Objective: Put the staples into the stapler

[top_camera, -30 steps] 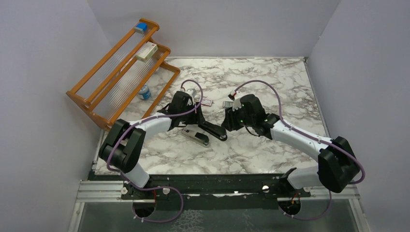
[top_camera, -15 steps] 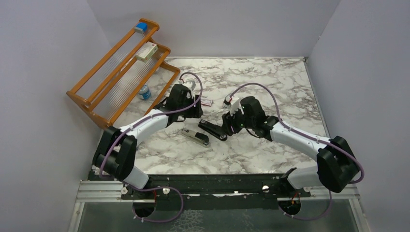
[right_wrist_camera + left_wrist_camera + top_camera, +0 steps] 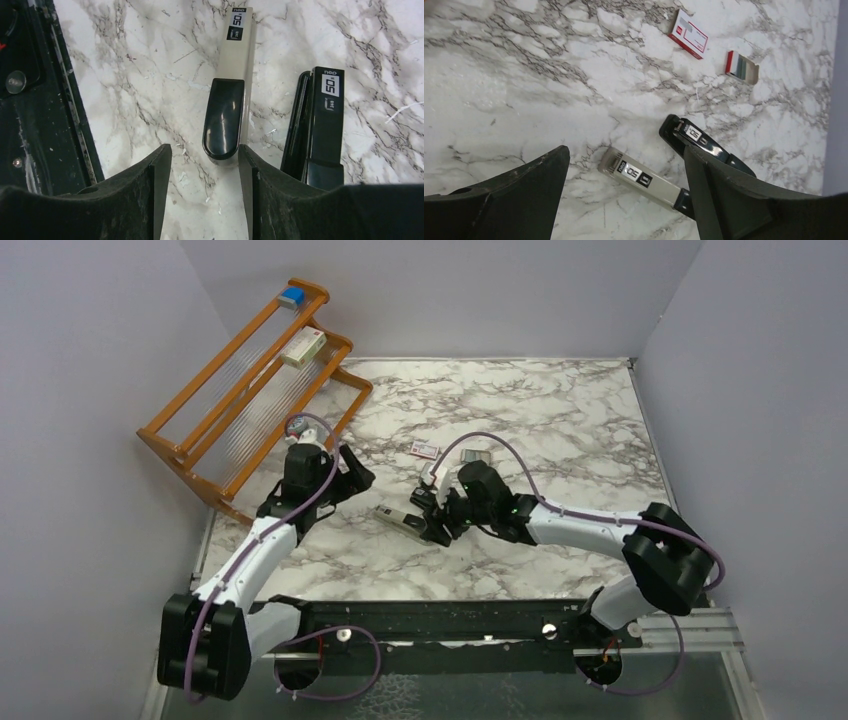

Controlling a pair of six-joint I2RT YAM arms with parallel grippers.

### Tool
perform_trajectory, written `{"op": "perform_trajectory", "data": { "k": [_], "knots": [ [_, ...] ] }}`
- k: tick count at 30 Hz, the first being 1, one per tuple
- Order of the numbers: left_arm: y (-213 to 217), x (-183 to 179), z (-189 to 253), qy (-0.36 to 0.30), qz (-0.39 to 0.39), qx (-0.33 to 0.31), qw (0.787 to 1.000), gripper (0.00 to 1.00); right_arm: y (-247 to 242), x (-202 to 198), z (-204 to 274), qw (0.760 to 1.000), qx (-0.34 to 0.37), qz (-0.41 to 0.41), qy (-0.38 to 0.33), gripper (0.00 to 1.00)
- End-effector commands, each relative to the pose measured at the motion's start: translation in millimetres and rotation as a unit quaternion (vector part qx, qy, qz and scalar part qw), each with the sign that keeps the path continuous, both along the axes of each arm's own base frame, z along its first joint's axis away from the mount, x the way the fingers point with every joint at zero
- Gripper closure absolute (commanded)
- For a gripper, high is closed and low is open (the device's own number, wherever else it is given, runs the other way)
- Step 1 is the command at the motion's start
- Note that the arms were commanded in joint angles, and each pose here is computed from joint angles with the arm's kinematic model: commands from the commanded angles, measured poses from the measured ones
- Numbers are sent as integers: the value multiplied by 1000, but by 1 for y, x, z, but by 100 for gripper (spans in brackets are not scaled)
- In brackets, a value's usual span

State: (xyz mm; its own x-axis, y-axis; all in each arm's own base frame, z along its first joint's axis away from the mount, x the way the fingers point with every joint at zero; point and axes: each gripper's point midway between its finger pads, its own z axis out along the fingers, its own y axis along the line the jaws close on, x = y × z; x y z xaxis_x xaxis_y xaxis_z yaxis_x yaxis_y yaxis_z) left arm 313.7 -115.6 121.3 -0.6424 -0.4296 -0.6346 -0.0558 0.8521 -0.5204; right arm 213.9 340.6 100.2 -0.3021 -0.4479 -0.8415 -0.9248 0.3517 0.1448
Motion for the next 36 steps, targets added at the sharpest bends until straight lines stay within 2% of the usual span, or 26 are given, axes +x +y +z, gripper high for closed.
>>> {"op": "perform_trajectory", "data": {
  "k": [1,7,14,17,23,26,30,33,36],
  "knots": [
    [-17,-19,17,-10,3,-97,995,12,22,21,9,998,29,-17,-44,45],
    [-26,-38,12,-9,13,-170,985,12,30,28,-8,999,14,-16,-41,48],
    [-30,-46,-6,17,10,-182,983,12,32,28,-26,1000,0,-17,-21,56],
    [-30,-46,-9,15,8,-182,983,12,31,29,-29,1000,-3,-22,-17,63],
    [-30,-40,-16,18,-25,-135,990,12,27,26,-28,999,-14,1,-34,78],
    [-29,-39,-21,23,-41,-109,993,12,24,24,-25,999,-23,8,-40,89],
    [-24,-36,-17,15,-73,-54,996,12,12,22,-17,998,-35,7,-58,96],
    [-25,-31,-1,-21,-133,-7,991,12,1,12,-16,996,-46,25,-67,99],
    [-30,-29,25,-98,-210,44,972,12,-12,-2,-13,995,-63,50,-64,99]
  ]
}}
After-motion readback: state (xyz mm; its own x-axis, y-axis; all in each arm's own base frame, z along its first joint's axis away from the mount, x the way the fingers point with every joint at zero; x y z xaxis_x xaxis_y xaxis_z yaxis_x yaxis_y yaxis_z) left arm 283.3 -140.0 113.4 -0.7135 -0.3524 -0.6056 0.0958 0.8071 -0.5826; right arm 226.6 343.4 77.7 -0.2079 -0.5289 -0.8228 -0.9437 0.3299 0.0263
